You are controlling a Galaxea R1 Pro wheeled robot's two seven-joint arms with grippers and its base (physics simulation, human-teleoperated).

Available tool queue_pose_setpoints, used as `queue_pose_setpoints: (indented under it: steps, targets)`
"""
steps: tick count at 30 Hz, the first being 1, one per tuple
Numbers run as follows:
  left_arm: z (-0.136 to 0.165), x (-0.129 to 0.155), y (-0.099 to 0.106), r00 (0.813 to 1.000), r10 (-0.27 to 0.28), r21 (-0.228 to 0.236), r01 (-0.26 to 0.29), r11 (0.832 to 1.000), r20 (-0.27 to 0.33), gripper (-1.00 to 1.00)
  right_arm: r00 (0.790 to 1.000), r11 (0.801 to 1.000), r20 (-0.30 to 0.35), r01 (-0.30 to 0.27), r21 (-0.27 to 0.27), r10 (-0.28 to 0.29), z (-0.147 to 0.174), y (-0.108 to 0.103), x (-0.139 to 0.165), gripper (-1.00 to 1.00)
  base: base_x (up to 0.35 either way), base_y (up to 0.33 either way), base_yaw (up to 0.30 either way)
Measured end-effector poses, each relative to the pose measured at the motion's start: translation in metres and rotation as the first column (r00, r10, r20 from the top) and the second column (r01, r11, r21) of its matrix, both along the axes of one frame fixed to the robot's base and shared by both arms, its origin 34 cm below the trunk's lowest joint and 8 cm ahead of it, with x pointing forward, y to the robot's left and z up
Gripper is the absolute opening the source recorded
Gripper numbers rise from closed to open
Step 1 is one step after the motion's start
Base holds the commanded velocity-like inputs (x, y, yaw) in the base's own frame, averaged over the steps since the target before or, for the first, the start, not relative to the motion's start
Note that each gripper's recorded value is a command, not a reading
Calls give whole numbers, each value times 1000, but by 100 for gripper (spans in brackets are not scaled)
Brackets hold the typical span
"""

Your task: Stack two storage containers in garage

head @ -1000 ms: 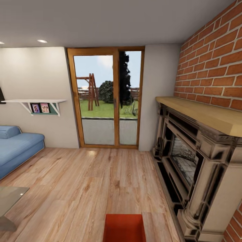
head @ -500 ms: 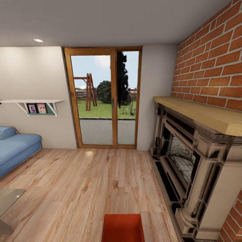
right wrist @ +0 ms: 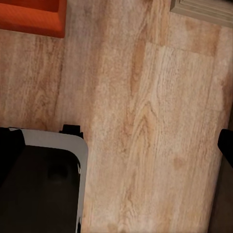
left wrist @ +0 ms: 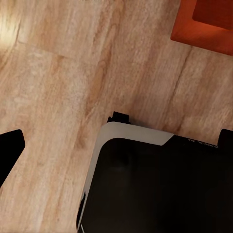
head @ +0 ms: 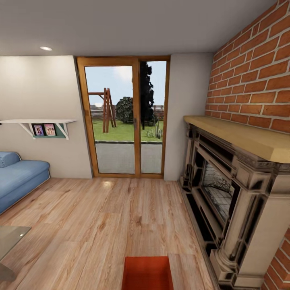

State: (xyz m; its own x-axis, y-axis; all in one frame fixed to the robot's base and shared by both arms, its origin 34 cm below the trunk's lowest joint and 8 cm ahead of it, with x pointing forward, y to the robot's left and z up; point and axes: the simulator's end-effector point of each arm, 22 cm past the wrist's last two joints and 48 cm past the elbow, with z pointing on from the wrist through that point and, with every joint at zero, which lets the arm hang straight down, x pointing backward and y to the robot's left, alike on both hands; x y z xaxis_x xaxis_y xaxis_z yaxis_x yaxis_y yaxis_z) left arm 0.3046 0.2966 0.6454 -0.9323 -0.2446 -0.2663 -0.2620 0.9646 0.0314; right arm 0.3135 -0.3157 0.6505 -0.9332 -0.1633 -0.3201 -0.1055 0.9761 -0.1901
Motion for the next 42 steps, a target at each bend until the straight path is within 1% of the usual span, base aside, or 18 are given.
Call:
queue_pose_setpoints:
  steps: [13, 42]
  targets:
    - [0, 0, 1, 1000, 1, 1, -1, 1000, 0, 100, 1000, 1000, 1, 1, 0, -1, 0, 0, 0, 100, 0, -75, 0]
    - [0, 0, 1, 1000, 1, 0, -1, 1000, -1, 100, 1000, 1000, -2, -3, 0, 3, 0, 1, 0, 100, 0, -2, 0]
